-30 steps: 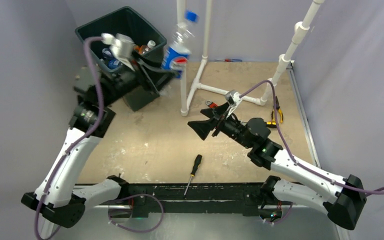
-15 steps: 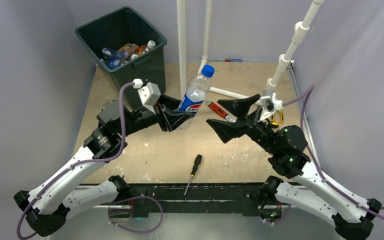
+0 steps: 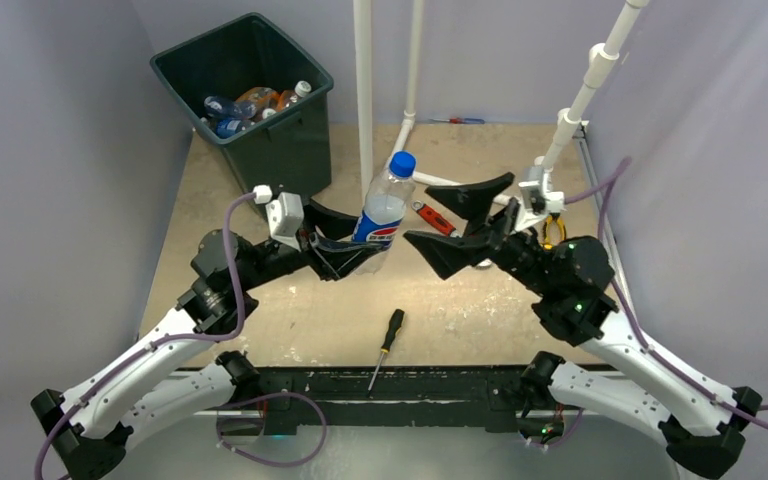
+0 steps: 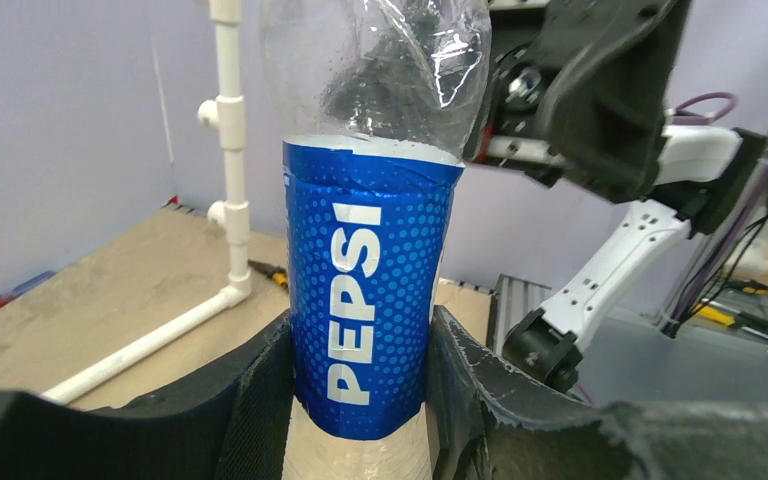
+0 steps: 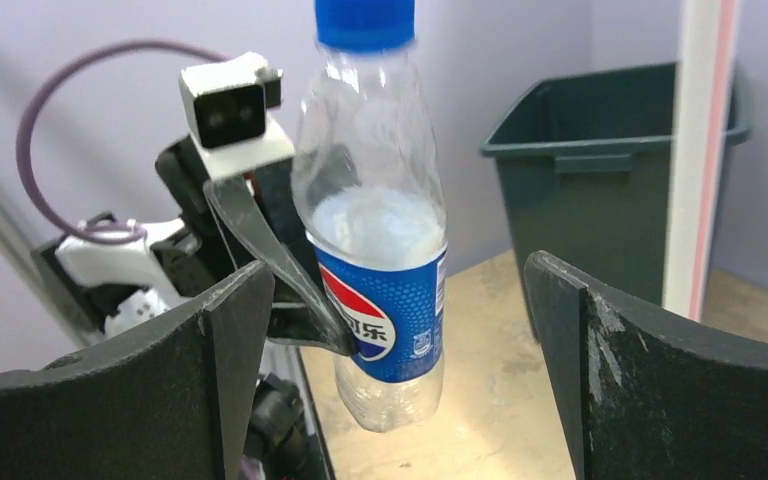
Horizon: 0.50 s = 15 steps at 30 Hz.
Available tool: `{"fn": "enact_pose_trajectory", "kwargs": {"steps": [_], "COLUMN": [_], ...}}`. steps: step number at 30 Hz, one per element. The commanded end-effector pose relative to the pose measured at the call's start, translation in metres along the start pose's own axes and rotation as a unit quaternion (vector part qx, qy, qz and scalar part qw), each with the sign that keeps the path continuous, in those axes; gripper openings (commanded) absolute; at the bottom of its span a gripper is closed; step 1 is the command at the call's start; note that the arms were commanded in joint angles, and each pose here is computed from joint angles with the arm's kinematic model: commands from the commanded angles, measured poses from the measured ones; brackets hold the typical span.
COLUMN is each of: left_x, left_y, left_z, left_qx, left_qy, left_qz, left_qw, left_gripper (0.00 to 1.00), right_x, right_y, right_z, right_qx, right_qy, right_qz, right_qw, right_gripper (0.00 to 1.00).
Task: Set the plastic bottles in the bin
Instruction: Place the plastic bottle in the trash bin.
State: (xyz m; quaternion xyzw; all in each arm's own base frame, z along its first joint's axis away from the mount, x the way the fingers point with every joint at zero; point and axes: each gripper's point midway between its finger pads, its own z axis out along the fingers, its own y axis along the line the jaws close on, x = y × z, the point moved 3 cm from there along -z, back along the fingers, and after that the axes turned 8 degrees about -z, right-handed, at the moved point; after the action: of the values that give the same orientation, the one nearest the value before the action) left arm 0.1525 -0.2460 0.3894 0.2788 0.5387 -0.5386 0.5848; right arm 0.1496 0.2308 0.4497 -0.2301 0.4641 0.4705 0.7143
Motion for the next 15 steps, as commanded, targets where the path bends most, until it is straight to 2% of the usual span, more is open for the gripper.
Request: {"fn": "enact_pose_trajectory", "kwargs": {"steps": [1,4,10,15], "left_x": [-0.023,-0.020,-0.012,-0.010], "left_y": [-0.023,-0.026,-0.025,-0.023], "left_z": [0.003,0.001,-0.003,-0.002], "left_qx": [0.068,0.076,0.073,0.070], "left_qy": [-0.052,-0.058,-0.056,-0.055], "left_qz": [-0.008,-0.021,-0.031,-0.037], "left_qw": [0.996,0.995,0.995,0.995], "left_gripper": [0.00,0.00,0.00,0.00], "right_x": [-0.003,0.004,0.012,0.015], "right_y": [0.020,0.016,0.023,0.030], "right_z": [0.016,0.019,0.028,0.034], "right_qx": [-0.075,-0.065,-0.098,-0.130], "right_qy": [-0.006,-0.009,-0.013,-0.021], "right_qz": [0.008,0.017,0.035,0.050], "right_qw": [0.997,0.998,0.994,0.990], "right_gripper": [0.99,0.99,0.99,0.90]}}
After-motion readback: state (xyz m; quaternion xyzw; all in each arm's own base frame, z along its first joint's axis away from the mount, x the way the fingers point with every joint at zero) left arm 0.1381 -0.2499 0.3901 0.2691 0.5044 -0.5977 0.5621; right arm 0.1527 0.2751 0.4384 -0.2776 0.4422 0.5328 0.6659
